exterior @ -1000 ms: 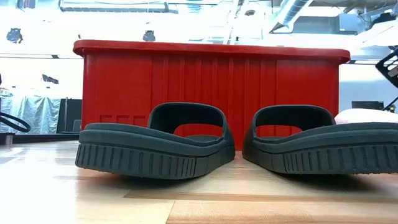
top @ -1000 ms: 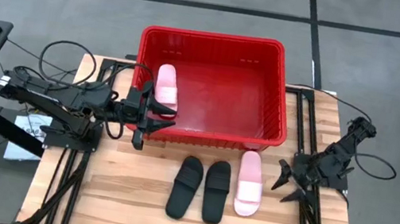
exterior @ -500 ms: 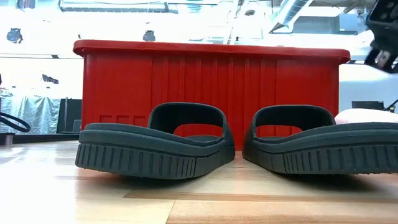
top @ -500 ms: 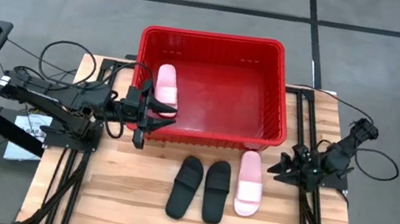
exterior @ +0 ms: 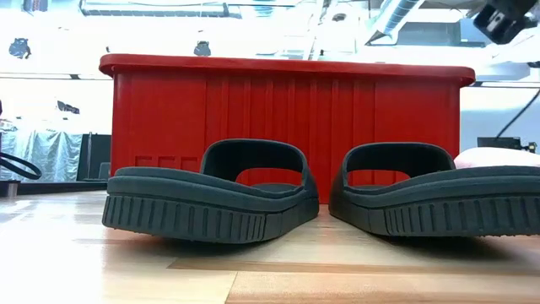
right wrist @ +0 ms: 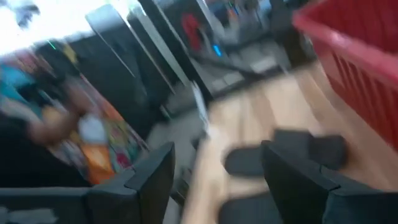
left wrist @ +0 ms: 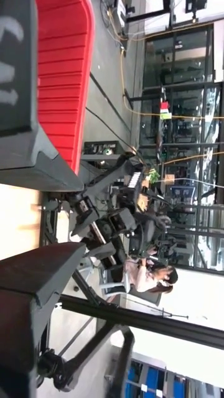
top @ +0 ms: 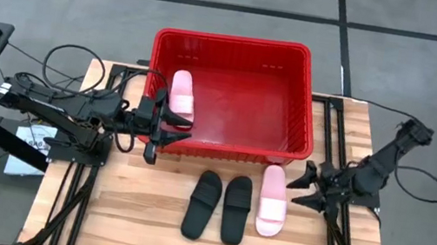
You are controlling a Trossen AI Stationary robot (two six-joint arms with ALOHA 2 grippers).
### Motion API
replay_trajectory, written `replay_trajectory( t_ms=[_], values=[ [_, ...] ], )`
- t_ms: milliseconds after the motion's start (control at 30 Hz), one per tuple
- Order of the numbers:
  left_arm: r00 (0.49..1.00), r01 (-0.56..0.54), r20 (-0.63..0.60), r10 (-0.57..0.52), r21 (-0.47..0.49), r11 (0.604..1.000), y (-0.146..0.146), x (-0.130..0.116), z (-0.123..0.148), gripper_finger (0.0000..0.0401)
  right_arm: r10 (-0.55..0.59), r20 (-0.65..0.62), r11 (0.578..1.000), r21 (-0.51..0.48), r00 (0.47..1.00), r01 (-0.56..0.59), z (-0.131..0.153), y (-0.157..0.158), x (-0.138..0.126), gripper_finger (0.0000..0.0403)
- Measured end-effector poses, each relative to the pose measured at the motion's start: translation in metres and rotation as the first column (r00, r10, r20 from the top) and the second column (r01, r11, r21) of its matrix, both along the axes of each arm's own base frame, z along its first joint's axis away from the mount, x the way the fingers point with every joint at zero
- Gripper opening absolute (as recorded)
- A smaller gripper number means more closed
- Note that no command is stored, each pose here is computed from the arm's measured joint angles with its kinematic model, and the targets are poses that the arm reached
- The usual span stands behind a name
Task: Pick and place slides into bin
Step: Put the pink slipper in the red bin
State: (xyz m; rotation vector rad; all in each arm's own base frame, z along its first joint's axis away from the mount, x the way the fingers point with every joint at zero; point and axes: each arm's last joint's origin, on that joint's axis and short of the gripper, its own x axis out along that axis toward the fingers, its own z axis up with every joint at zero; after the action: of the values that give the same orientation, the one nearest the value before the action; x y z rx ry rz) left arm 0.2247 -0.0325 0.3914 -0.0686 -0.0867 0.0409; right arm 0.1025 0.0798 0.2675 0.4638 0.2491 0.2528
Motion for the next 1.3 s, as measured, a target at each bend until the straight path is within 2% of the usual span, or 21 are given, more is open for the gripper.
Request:
replay_trajectory(
  t_ms=[100, 200, 367, 633, 867, 1067, 1300],
  values=[
    [1.0, 0.0, 0.0, 0.0, 0.003, 1.0, 0.0, 0.0, 0.0, 0.0133, -0.002, -0.201, 0.996, -0.083, 0.98, -0.015, 0.005, 0.005, 0.001, 0.0206],
    [1.0, 0.0, 0.0, 0.0, 0.004, 1.0, 0.0, 0.0, 0.0, 0.0133, -0.008, -0.417, 0.989, -0.134, 0.909, -0.053, 0.0, 0.01, 0.0, 0.019],
    [1.0, 0.017, 0.001, -0.017, 0.006, 1.0, 0.0, 0.0, 0.0, 0.0133, -0.064, -0.605, 0.974, -0.211, 0.794, -0.083, -0.021, 0.021, 0.008, 0.0172],
    [0.999, 0.051, 0.002, -0.051, 0.009, 0.999, -0.001, 0.0, 0.0, 0.0133, -0.162, -0.693, 0.905, -0.388, 0.702, -0.174, -0.053, 0.038, 0.028, 0.0187],
    [0.999, 0.05, 0.002, -0.05, 0.009, 0.999, -0.001, 0.0, 0.0, 0.0133, -0.253, -0.742, 0.847, -0.48, 0.621, -0.228, -0.08, 0.045, 0.045, 0.0204],
    [0.999, 0.05, 0.003, -0.05, 0.009, 0.999, -0.001, 0.0, 0.0, 0.0133, -0.245, -0.744, 0.806, -0.513, 0.622, -0.296, -0.095, 0.05, 0.059, 0.0202],
    [0.999, 0.05, 0.003, -0.05, 0.009, 0.999, -0.001, 0.0, 0.0, 0.0133, -0.201, -0.777, 0.808, -0.476, 0.597, -0.348, -0.105, 0.051, 0.07, 0.0189]
  ],
)
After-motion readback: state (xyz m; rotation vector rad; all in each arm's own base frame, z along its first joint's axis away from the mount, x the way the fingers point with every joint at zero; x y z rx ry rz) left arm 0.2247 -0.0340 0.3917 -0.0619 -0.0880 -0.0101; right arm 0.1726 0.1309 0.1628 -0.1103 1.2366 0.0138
